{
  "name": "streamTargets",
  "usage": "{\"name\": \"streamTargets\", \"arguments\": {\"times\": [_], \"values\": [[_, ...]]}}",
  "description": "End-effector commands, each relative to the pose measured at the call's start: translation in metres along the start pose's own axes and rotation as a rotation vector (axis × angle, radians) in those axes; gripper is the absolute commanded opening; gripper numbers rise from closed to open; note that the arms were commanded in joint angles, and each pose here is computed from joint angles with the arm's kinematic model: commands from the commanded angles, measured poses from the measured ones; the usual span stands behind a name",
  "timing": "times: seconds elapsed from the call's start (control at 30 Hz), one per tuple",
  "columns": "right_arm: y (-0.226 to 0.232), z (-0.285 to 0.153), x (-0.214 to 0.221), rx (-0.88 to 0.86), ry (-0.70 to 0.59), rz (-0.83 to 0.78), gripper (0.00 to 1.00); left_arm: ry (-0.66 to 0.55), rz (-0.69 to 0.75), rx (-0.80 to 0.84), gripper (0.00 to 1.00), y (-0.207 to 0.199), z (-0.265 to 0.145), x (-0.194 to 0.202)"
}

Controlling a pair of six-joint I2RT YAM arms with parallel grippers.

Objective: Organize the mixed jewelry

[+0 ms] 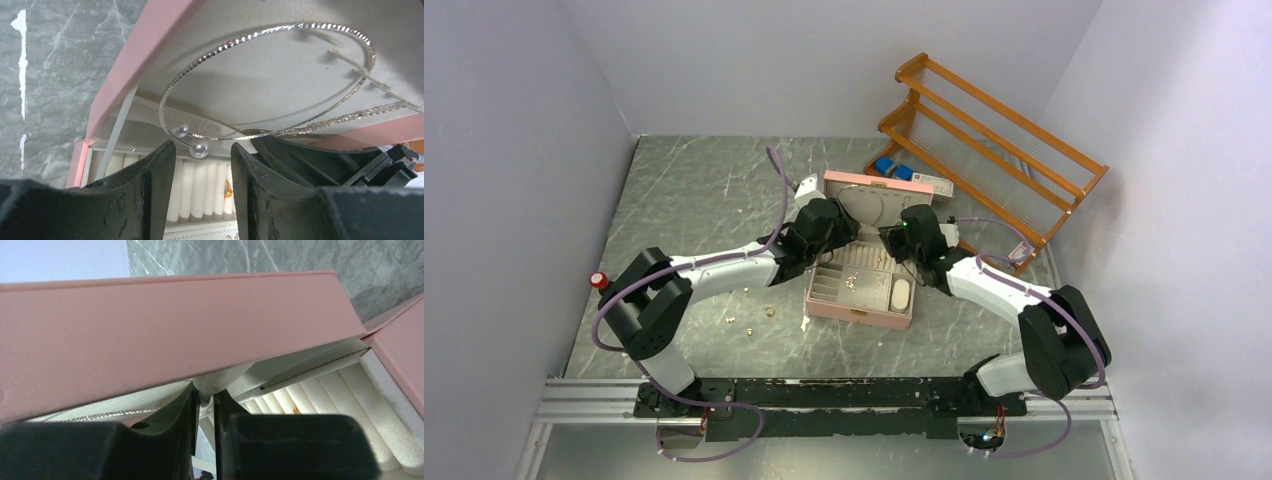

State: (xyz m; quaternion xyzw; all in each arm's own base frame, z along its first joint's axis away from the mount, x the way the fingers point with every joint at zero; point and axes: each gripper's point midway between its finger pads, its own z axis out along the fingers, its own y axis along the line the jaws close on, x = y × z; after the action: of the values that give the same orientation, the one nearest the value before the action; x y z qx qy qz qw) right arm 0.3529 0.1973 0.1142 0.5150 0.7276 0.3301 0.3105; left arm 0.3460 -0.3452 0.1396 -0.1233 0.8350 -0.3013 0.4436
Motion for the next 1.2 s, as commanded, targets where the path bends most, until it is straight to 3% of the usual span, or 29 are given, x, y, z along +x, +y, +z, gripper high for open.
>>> {"name": "streamTargets", "arguments": {"times": [0.0,0.17,0.6,1.17], "values": [[0.004,-0.001,-0.006,-0.021,-0.001,-0.021,0.15,-0.043,-0.003,0.058,0.49,-0.017,0.005,-0.010],[-0.003,0.000,-0.001,-0.021,0.046,-0.068,0.08,-0.041,0.019,0.064,0.48,-0.018,0.009,-0.008],[-0.016,-0.002,0.006,-0.018,0.094,-0.145,0.04,-0.042,0.005,0.078,0.38,-0.022,0.005,-0.011],[-0.021,-0.007,0.007,-0.028,0.110,-0.253,0.05,-0.051,0.008,0.126,0.39,-0.034,-0.001,-0.018]]}}
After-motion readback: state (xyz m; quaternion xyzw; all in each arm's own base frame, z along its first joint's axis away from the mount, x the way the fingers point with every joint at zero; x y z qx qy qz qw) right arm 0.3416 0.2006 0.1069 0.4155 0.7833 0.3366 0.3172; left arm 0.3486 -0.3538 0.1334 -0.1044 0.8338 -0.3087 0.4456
